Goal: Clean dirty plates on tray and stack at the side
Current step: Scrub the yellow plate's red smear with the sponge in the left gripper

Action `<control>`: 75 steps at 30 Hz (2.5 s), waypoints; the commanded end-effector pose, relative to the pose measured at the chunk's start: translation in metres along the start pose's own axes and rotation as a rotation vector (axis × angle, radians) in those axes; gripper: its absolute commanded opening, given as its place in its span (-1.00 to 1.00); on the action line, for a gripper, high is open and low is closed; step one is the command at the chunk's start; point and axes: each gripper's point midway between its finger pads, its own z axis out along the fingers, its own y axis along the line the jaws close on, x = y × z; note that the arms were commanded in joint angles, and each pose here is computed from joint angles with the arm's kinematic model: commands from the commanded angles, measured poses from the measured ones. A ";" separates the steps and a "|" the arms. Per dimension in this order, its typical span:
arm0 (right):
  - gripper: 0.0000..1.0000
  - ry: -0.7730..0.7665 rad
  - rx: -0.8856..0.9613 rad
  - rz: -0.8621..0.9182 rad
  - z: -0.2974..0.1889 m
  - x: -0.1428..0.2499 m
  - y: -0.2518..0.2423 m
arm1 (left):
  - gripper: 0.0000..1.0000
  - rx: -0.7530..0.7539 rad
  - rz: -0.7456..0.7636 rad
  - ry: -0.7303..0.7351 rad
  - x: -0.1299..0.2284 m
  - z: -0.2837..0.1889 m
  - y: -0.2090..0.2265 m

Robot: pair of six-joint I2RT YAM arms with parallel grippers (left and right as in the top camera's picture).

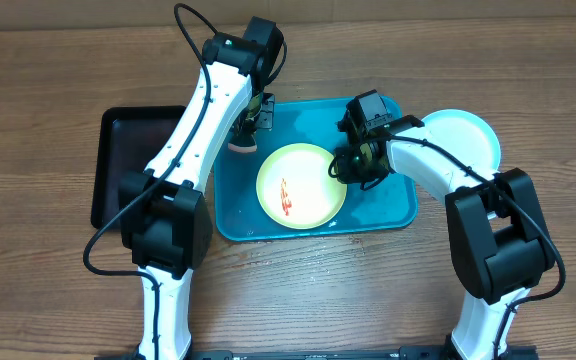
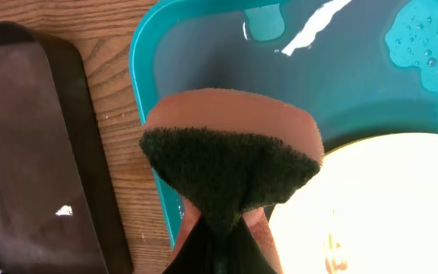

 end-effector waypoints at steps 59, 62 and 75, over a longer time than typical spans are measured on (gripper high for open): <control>-0.93 0.068 -0.008 0.378 0.019 0.020 0.001 | -0.92 0.241 0.120 0.069 0.032 0.064 -0.064; -0.93 0.068 -0.008 0.378 0.019 0.020 0.001 | -0.91 0.243 0.123 0.061 0.031 0.065 -0.066; -0.93 0.068 -0.008 0.378 0.019 0.020 0.001 | -0.91 0.234 0.179 0.081 0.052 0.080 -0.088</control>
